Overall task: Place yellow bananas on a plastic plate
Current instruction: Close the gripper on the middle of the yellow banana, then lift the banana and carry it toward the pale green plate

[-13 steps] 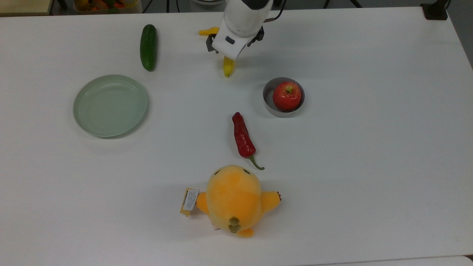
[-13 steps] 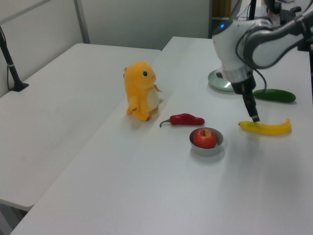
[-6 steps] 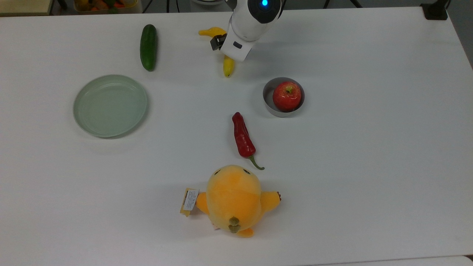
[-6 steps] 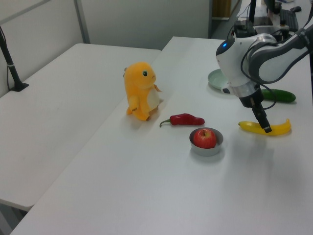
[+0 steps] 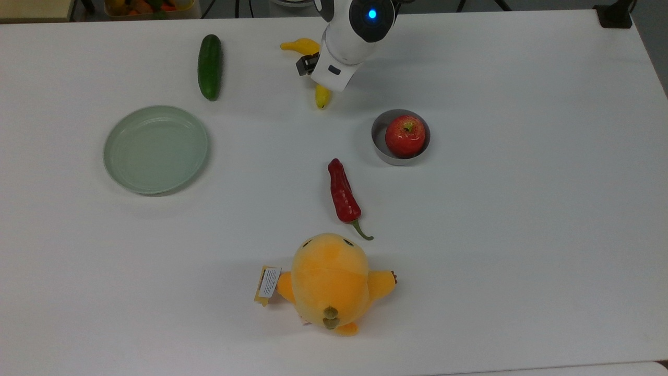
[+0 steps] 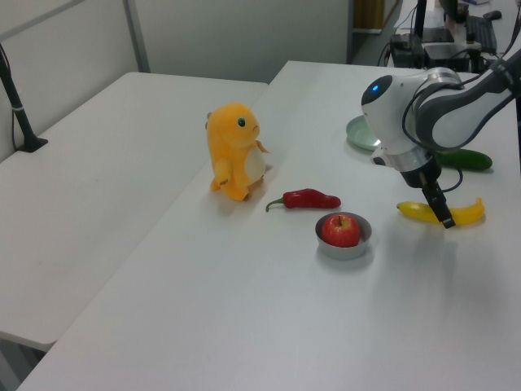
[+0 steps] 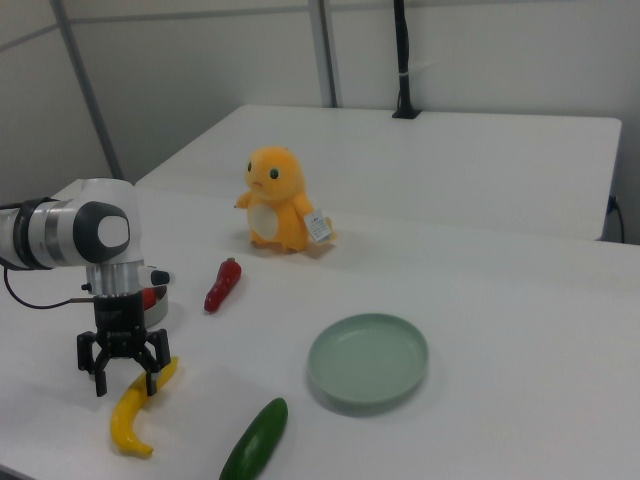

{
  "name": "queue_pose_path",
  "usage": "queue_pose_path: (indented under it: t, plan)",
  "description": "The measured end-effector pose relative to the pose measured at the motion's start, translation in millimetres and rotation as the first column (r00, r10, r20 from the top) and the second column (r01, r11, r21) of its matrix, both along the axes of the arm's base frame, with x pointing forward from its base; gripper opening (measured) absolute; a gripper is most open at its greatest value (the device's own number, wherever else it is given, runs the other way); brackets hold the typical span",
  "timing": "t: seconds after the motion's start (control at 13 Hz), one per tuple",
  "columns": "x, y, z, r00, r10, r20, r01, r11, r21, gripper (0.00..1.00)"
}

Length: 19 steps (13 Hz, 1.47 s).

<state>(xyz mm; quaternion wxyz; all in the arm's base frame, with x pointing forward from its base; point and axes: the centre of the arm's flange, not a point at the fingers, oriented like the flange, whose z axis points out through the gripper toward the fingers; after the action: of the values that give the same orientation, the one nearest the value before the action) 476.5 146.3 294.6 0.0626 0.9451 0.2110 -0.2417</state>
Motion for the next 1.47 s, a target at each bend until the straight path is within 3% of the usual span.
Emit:
queue_pose_path:
  t: [0.08,0.23,0.31,0.39,0.46,0.62,1.08,1.47]
  plan:
    - [-0.7,-0.1,-3.3,1.000,0.001,0.002,-0.001,1.000,0.002,0.85]
    - [-1.2,-0.3,-4.7,1.000,0.001,0.002,-0.001,1.000,0.002,0.80]
    - [-1.2,-0.4,-4.7,1.000,0.001,0.002,-0.001,1.000,0.002,0.70]
    - [-1.2,-0.5,-4.7,1.000,0.001,0.002,-0.001,1.000,0.002,0.52]
    - [-1.1,-0.5,-4.7,1.000,0.001,0.002,-0.001,1.000,0.002,0.51]
    - [-1.1,-0.6,-4.6,1.000,0.001,0.002,-0.001,1.000,0.002,0.29]
    - [2.9,0.1,9.6,0.999,0.000,0.033,0.000,1.000,0.009,0.28]
    - [22.4,0.1,102.0,0.992,-0.020,0.127,0.017,1.000,0.019,0.28]
